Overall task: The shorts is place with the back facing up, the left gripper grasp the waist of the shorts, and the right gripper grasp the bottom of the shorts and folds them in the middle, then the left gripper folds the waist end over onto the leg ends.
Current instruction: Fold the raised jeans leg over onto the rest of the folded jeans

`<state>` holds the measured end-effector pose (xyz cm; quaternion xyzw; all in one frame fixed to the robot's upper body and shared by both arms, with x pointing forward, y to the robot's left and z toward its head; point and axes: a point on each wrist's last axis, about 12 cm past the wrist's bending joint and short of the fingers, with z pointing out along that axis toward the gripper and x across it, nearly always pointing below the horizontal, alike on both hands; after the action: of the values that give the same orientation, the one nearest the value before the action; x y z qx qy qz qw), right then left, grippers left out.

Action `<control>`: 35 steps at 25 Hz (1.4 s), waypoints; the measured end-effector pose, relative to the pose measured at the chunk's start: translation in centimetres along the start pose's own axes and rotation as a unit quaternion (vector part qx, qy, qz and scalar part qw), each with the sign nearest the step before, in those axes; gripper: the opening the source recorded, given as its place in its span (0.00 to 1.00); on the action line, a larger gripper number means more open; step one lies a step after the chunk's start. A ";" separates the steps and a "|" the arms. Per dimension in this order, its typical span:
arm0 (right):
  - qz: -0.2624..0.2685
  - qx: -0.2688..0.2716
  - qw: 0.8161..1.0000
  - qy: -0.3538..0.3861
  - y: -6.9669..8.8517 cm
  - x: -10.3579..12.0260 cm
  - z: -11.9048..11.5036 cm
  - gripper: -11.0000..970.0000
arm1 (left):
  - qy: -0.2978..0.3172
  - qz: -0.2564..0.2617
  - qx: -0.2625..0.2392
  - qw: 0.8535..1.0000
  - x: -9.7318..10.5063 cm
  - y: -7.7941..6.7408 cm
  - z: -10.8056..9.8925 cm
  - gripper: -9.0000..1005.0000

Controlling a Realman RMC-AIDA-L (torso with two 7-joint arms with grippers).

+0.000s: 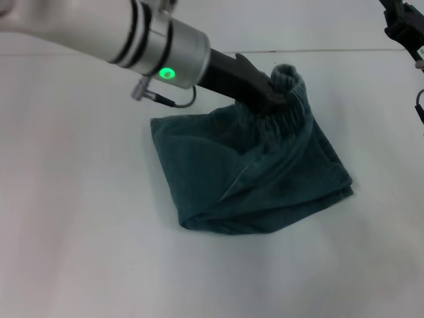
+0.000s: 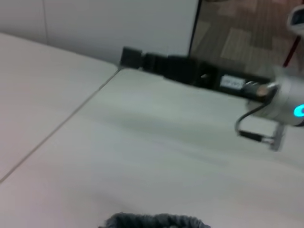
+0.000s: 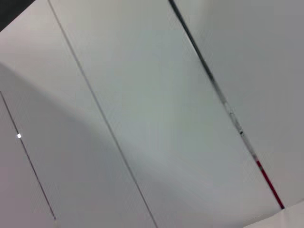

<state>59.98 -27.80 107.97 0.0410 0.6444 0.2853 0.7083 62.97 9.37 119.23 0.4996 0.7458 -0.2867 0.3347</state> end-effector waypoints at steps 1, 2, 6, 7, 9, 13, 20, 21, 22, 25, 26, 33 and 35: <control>0.003 0.002 1.000 -0.001 -0.1 0.0 -0.2 0.02 | 0.002 -0.003 -0.004 1.000 0.2 0.0 0.6 0.11; 0.005 0.003 1.000 -0.001 -0.2 0.0 -0.3 0.02 | 0.001 -0.009 -0.015 1.000 0.6 0.1 1.3 0.11; 0.012 -0.003 1.000 -0.004 -0.1 0.1 -0.8 0.02 | -0.001 -0.028 -0.033 0.999 1.9 0.1 3.1 0.18; 0.013 -0.005 1.000 -0.003 -0.1 0.2 -0.8 0.02 | -0.003 -0.032 -0.032 0.999 2.2 0.0 3.1 0.21; 0.017 -0.010 1.000 0.001 0.0 0.2 -0.9 0.02 | -0.011 -0.042 -0.032 0.999 2.6 0.0 2.9 0.27; 0.013 -0.043 0.999 0.022 0.2 0.0 -0.9 0.02 | -0.061 -0.075 -0.031 0.995 3.5 0.2 1.3 0.44; -0.014 -0.188 0.973 0.132 0.7 -3.2 -0.6 0.02 | -0.176 -0.154 -0.025 0.972 7.6 0.7 -4.3 0.64; -0.021 -0.200 0.969 0.146 0.7 -3.6 -0.8 0.06 | -0.195 -0.170 -0.022 0.966 9.0 0.7 -5.5 0.66; -0.025 -0.215 0.963 0.158 0.8 -4.0 -0.9 0.10 | -0.212 -0.185 -0.024 0.959 10.4 0.8 -6.8 0.68; -0.045 -0.267 0.941 0.201 1.3 -5.1 -1.8 0.23 | -0.228 -0.207 -0.032 0.951 13.0 0.6 -8.8 0.74; -0.053 -0.289 0.930 0.220 1.5 -5.5 -2.1 0.24 | -0.229 -0.213 -0.035 0.949 14.0 0.5 -9.5 0.76; -0.086 -0.371 0.870 0.313 2.0 -7.8 -5.8 0.38 | -0.217 -0.243 -0.008 0.946 18.9 -1.3 -13.5 0.95; -0.091 -0.371 0.864 0.329 1.7 -7.6 -6.7 0.42 | -0.204 -0.245 0.002 0.948 19.8 -2.0 -14.1 0.95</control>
<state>53.02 -31.92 114.38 -0.3796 0.6878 0.4344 0.4406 52.57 30.39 112.55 0.2328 0.7607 -0.4570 0.3979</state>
